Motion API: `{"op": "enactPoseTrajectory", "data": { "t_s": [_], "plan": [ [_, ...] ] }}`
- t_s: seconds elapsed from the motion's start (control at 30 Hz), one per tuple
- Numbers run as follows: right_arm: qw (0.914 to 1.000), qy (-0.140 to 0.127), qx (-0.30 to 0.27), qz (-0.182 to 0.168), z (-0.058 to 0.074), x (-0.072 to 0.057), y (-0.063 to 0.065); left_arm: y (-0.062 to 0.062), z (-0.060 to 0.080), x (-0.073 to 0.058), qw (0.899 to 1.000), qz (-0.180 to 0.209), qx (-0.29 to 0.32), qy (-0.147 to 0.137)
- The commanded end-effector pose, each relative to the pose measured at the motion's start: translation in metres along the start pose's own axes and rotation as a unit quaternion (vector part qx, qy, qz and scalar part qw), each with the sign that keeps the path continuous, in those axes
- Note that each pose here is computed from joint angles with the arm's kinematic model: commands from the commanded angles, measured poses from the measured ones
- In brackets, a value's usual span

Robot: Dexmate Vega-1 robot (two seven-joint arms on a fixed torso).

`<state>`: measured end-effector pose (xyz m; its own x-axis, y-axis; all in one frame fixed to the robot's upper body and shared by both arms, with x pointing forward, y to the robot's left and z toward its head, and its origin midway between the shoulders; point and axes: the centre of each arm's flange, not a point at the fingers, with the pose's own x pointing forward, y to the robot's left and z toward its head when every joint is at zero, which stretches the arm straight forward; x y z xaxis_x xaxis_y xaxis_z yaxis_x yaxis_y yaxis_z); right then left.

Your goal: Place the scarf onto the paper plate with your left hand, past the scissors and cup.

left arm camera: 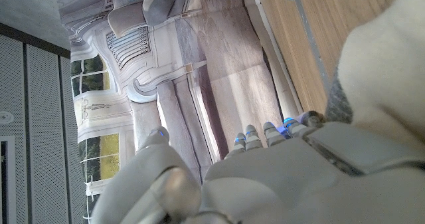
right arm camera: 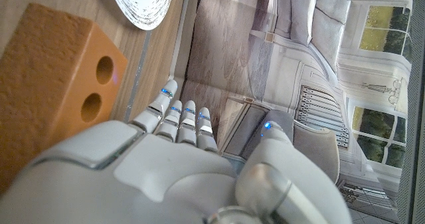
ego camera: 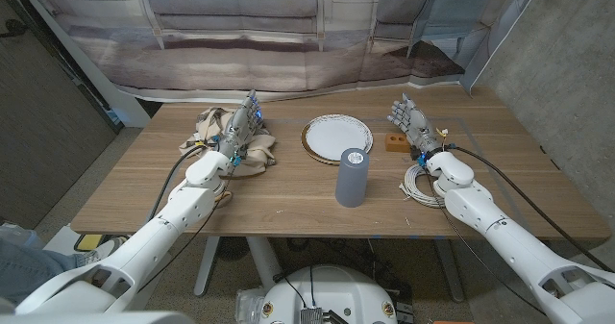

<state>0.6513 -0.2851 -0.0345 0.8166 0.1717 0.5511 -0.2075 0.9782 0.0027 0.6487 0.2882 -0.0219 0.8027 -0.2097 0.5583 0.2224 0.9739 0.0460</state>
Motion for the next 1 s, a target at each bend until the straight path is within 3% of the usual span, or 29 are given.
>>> {"op": "enactPoseTrajectory", "data": {
  "t_s": [0.03, 0.47, 1.0],
  "plan": [
    [0.9999, 0.001, 0.014, -0.010, -0.004, -0.004, 0.004, -0.004, 0.008, -0.002, 1.000, -0.015, 0.007, 0.001],
    [1.0000, 0.004, 0.006, -0.006, -0.006, -0.006, 0.005, -0.010, 0.018, 0.003, 0.999, -0.028, 0.015, -0.007],
    [1.0000, 0.006, 0.001, 0.004, -0.010, -0.005, 0.012, -0.011, 0.040, -0.005, 0.999, -0.033, 0.036, -0.025]
  ]
}}
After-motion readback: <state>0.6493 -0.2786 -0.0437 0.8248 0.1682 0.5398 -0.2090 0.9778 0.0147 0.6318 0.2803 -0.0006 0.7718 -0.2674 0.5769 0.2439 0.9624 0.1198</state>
